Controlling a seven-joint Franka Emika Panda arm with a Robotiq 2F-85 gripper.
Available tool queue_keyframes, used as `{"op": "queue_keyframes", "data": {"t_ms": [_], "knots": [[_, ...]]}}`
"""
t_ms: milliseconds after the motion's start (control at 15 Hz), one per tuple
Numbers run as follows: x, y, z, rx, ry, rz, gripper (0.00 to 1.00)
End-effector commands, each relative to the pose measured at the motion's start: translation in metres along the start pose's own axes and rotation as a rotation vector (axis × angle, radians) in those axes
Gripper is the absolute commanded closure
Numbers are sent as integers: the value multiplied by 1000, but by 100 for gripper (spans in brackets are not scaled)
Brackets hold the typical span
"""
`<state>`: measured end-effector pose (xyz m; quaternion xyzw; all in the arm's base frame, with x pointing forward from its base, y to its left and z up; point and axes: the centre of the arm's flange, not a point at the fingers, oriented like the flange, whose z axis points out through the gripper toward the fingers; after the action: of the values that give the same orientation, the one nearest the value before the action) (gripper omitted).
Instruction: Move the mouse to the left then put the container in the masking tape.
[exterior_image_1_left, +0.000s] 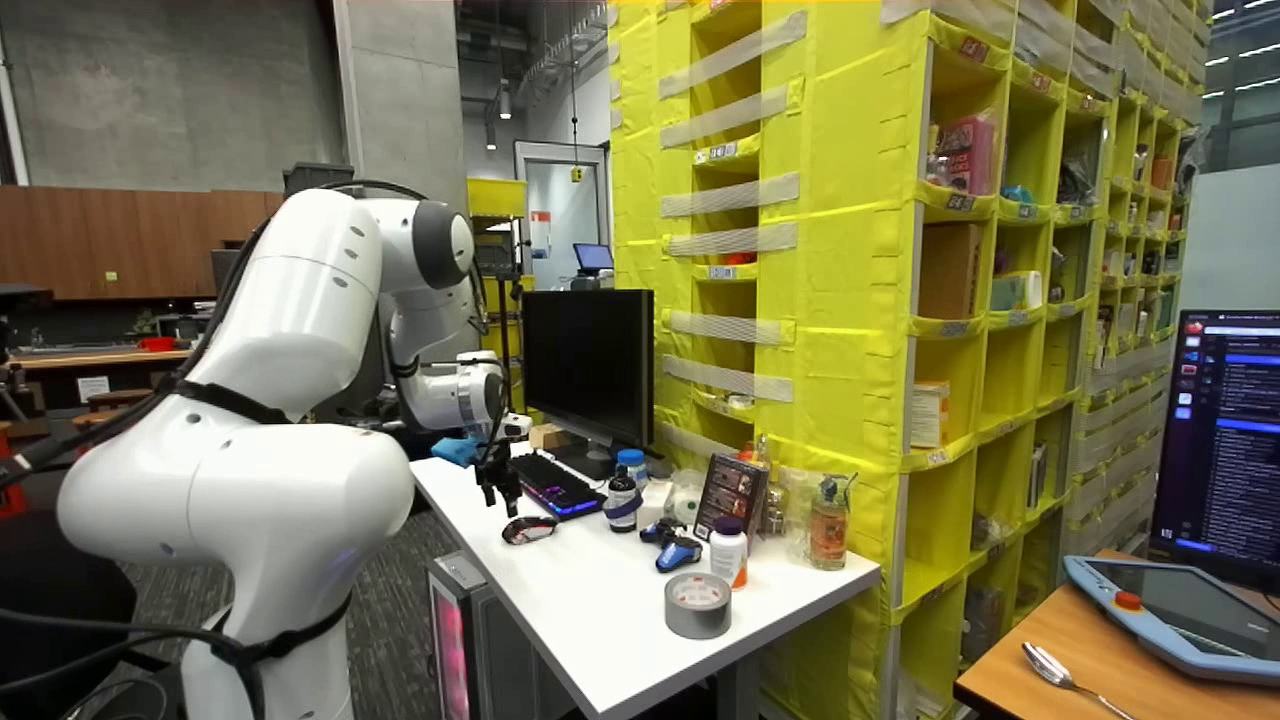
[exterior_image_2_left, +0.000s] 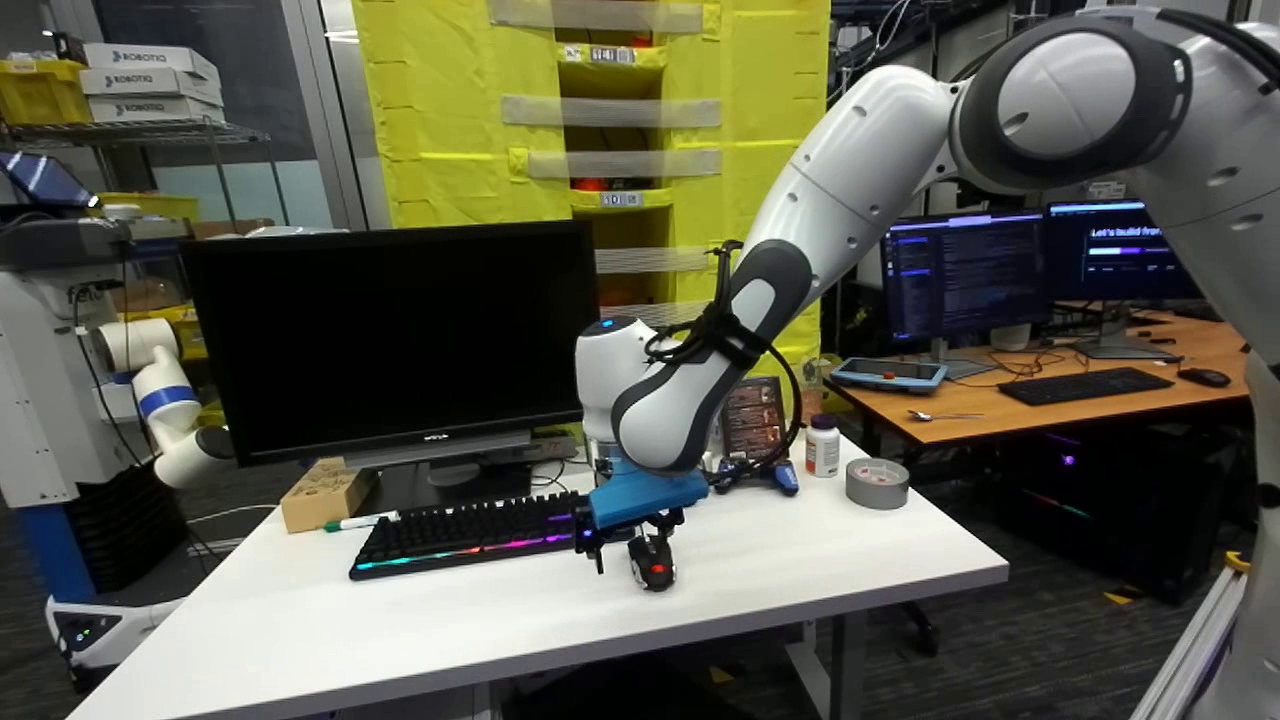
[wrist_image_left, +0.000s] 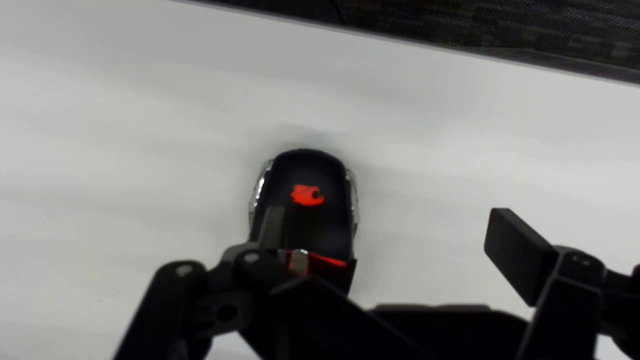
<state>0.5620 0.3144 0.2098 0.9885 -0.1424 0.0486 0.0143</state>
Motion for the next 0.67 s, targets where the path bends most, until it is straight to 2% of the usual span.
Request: {"op": "queue_keyframes", "data": {"t_ms": [0,600], "knots": [[14,11,2,-6,-11,59,0],[15,9,11,-11,-27,66,0]]}}
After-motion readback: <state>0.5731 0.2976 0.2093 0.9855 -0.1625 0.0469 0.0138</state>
